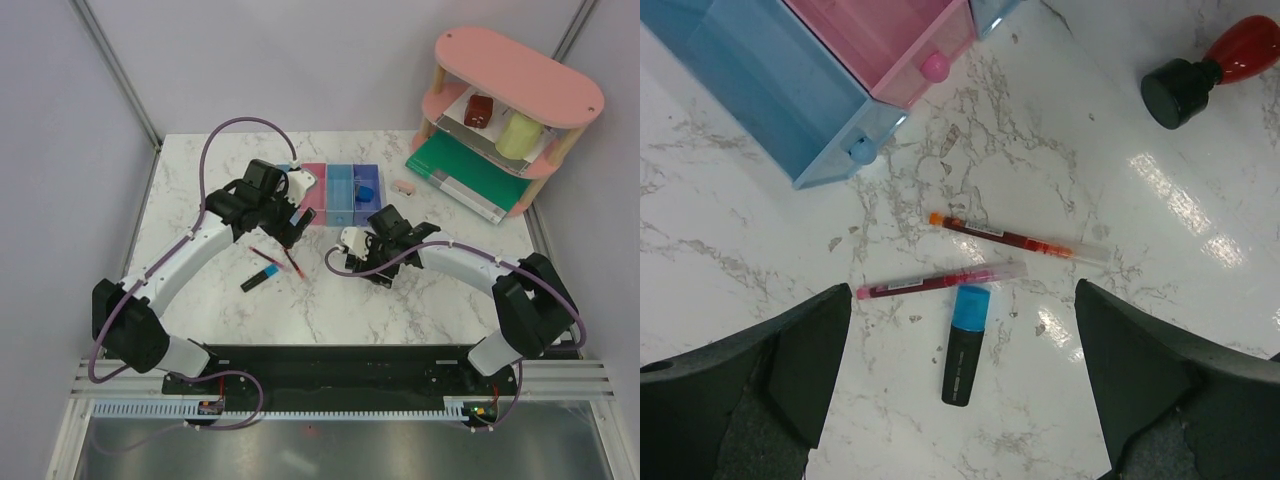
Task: Sort the stationery into containers
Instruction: Pick up the stationery from the center of the board.
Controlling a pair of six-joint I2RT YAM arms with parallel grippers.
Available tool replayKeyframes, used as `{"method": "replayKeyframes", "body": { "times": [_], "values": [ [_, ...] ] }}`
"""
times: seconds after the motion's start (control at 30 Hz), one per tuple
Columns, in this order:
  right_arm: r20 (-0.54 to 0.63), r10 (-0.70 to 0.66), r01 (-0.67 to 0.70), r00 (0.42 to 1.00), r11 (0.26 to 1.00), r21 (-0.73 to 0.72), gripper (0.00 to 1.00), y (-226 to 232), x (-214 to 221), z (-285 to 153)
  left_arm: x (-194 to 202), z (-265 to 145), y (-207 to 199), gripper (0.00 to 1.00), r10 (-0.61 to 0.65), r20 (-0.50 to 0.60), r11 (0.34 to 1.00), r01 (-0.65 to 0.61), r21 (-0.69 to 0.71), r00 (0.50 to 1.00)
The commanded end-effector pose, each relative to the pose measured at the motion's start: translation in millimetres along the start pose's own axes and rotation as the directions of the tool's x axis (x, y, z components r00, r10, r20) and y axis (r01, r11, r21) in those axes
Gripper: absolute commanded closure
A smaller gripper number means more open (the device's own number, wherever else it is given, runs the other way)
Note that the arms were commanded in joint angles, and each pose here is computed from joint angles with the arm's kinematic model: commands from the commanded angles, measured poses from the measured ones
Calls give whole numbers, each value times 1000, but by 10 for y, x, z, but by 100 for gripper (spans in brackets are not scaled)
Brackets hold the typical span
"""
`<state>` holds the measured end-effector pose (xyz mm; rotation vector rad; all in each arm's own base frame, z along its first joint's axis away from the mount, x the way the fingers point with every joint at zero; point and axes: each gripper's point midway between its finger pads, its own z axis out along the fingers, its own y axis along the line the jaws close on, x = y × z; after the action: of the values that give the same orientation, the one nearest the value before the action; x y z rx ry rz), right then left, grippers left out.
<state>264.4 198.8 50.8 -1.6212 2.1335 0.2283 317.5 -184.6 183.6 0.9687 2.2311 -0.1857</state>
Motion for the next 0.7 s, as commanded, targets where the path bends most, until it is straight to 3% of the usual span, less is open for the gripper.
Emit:
{"method": "replayKeyframes", "body": {
  "times": [0.0, 0.67],
  "values": [
    [67, -29, 23, 997, 996, 83, 30, -324, -227, -11, -352, -54, -12, 0, 46, 89, 999, -47, 6, 995],
    [108, -10, 12, 994, 1000, -21, 33, -338, -307, 192, -440, 41, 6, 0, 65, 87, 998, -63, -22, 994]
  ]
}}
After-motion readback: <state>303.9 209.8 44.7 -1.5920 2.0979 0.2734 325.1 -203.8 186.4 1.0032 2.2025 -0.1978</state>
